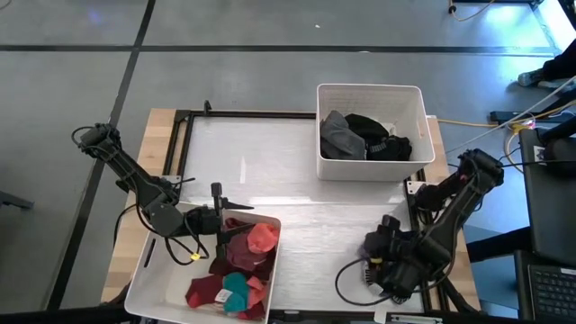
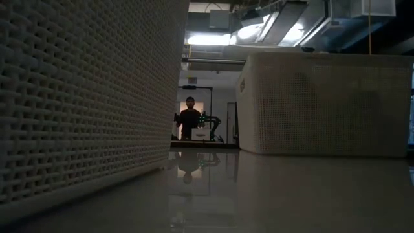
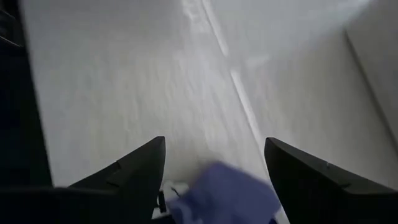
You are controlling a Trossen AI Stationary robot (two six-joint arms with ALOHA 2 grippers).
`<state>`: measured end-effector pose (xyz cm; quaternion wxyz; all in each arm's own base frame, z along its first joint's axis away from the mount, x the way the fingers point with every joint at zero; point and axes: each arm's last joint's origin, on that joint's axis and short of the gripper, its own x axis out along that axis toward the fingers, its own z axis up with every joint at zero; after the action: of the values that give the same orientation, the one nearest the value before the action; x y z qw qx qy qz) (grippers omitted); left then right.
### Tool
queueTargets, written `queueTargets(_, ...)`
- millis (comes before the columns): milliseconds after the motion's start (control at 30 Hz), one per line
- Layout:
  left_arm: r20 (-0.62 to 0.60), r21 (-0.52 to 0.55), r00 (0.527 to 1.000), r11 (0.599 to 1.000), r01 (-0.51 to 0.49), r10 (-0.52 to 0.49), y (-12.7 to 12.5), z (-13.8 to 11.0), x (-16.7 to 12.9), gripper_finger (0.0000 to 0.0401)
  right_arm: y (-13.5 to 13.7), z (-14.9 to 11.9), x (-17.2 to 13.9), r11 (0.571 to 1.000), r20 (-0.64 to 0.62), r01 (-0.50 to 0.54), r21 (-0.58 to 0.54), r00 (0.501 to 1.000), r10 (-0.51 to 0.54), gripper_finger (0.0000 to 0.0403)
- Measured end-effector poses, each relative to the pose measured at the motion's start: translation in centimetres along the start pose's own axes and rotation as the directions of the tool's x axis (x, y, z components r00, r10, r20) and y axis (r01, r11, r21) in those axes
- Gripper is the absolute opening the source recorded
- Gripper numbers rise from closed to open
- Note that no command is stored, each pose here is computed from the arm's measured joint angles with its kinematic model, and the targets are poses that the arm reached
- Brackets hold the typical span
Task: Sort clothes
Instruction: Put the purple sock into the bottom white bin
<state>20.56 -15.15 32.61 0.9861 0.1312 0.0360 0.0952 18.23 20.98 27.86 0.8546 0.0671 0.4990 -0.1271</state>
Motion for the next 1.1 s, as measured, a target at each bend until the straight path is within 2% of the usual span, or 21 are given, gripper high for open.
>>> queueTargets(133, 0.000, -0.007, 1.000, 1.000, 0.000, 0.000, 0.0, 0.0, 0.0, 0.0180, -0.4, -1.9, 1.2, 0.998, -0.061, 0.047, 0.032, 0.997, -0.045, 0.0273)
queueTargets(467, 0.000, -0.006, 1.000, 1.000, 0.000, 0.000, 0.0, 0.0, 0.0, 0.0180, -1.6, -4.2, 3.8, 0.991, -0.196, 0.112, 0.070, 0.976, -0.097, 0.0273)
queueTargets(700, 0.000, -0.003, 1.000, 1.000, 0.000, 0.000, 0.0, 0.0, 0.0, 0.0180, -1.7, -5.2, 5.1, 0.992, -0.254, 0.085, 0.089, 0.965, -0.060, 0.0273)
queueTargets(967, 0.000, -0.003, 1.000, 1.000, 0.000, 0.000, 0.0, 0.0, 0.0, 0.0180, -1.6, -6.2, 6.7, 0.992, -0.264, 0.023, 0.126, 0.965, 0.011, 0.0273)
queueTargets(1100, 0.000, -0.003, 1.000, 1.000, 0.000, 0.000, 0.0, 0.0, 0.0, 0.0180, -2.0, -6.9, 7.6, 0.992, -0.281, 0.030, 0.126, 0.960, 0.007, 0.0272)
